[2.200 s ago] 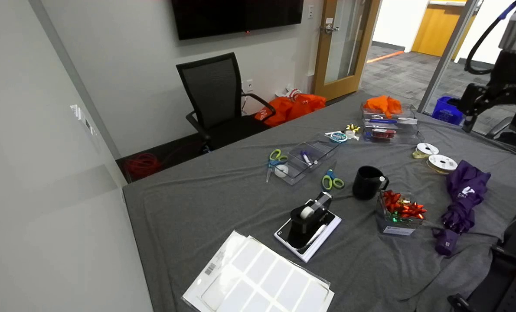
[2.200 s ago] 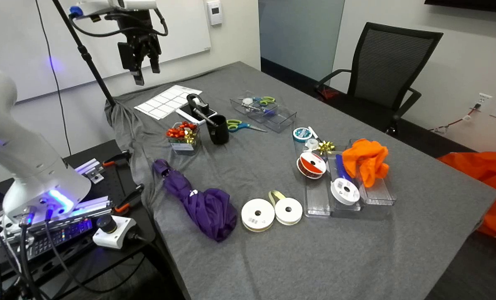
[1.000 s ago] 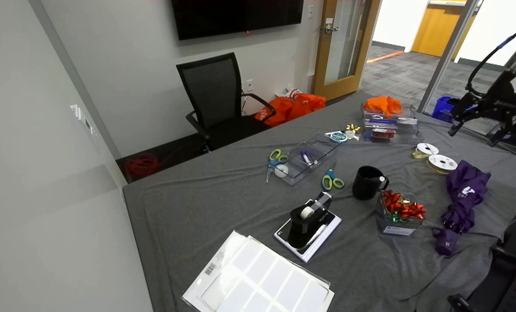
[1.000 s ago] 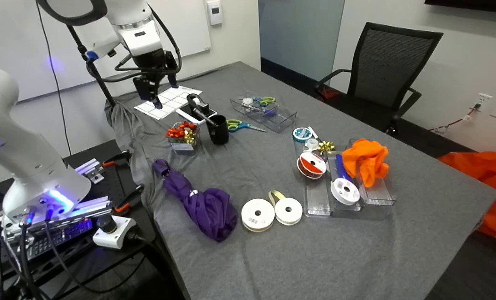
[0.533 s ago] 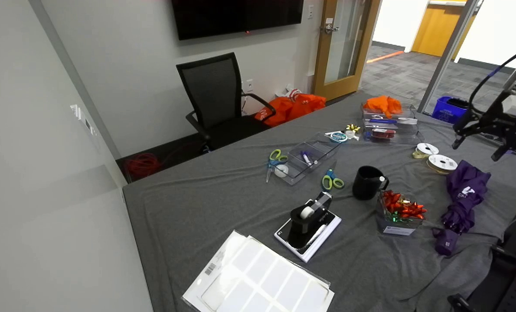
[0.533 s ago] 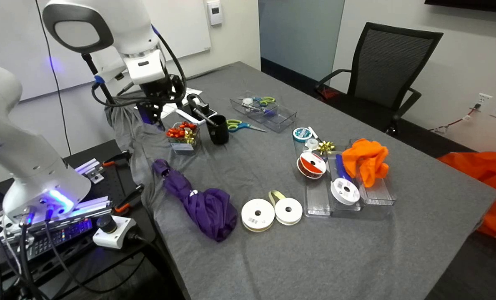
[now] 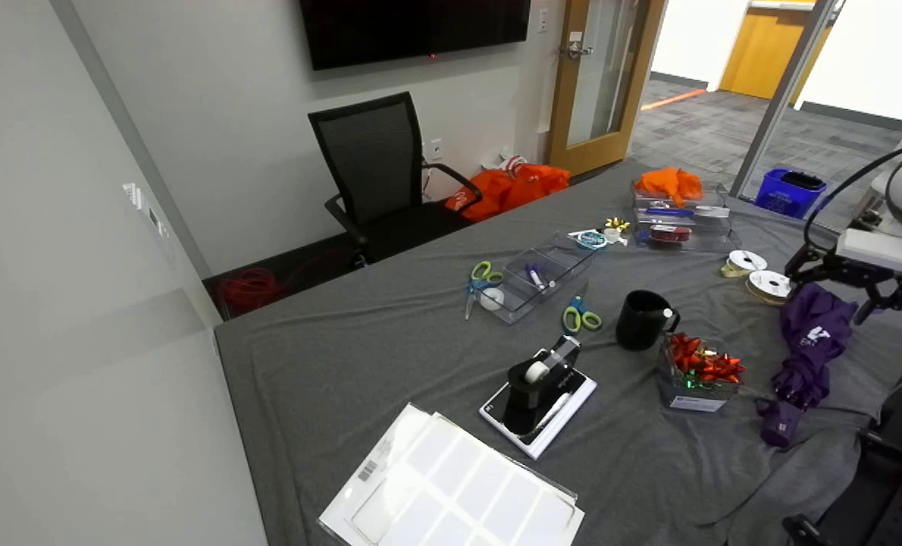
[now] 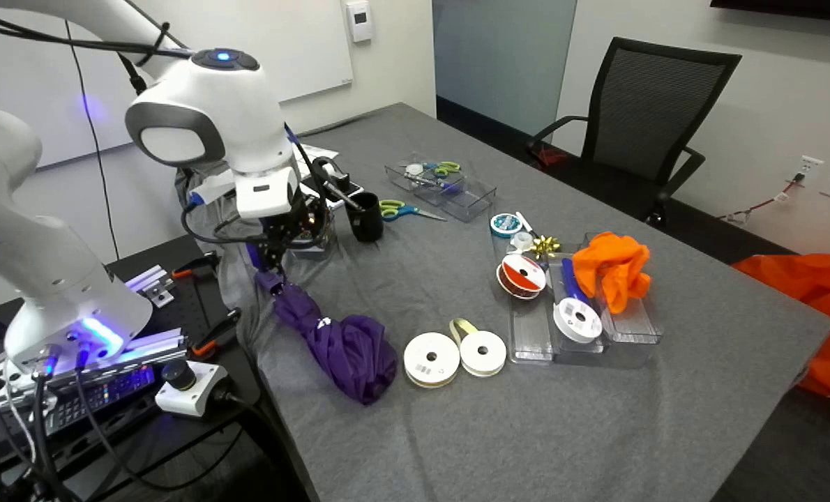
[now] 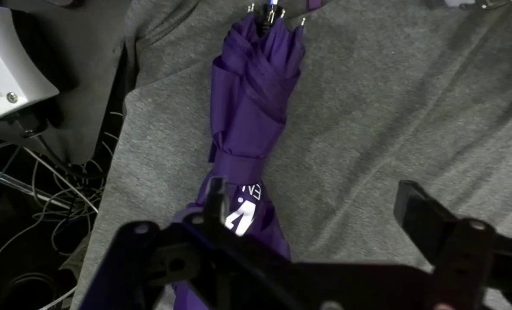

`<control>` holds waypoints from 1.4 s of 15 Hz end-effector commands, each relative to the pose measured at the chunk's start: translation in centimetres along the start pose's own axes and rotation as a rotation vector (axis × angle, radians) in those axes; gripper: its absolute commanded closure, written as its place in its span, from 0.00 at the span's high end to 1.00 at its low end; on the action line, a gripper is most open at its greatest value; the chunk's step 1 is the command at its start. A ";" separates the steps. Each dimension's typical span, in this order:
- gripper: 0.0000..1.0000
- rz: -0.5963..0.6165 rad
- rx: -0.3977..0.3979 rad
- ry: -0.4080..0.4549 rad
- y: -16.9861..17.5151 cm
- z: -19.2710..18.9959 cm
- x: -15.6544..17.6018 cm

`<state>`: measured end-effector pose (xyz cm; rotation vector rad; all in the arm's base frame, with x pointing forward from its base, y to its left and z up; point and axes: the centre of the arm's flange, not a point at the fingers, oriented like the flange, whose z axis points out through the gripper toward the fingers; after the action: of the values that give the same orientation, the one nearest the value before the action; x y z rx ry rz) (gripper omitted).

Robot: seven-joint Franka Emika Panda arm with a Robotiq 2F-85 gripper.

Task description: Move the purple umbrella to the back left.

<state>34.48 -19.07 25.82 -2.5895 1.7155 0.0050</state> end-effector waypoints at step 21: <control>0.32 0.010 -0.036 0.115 3.0 15.3 3.9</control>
<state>33.30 -22.63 11.53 -2.6384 1.8077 -0.0878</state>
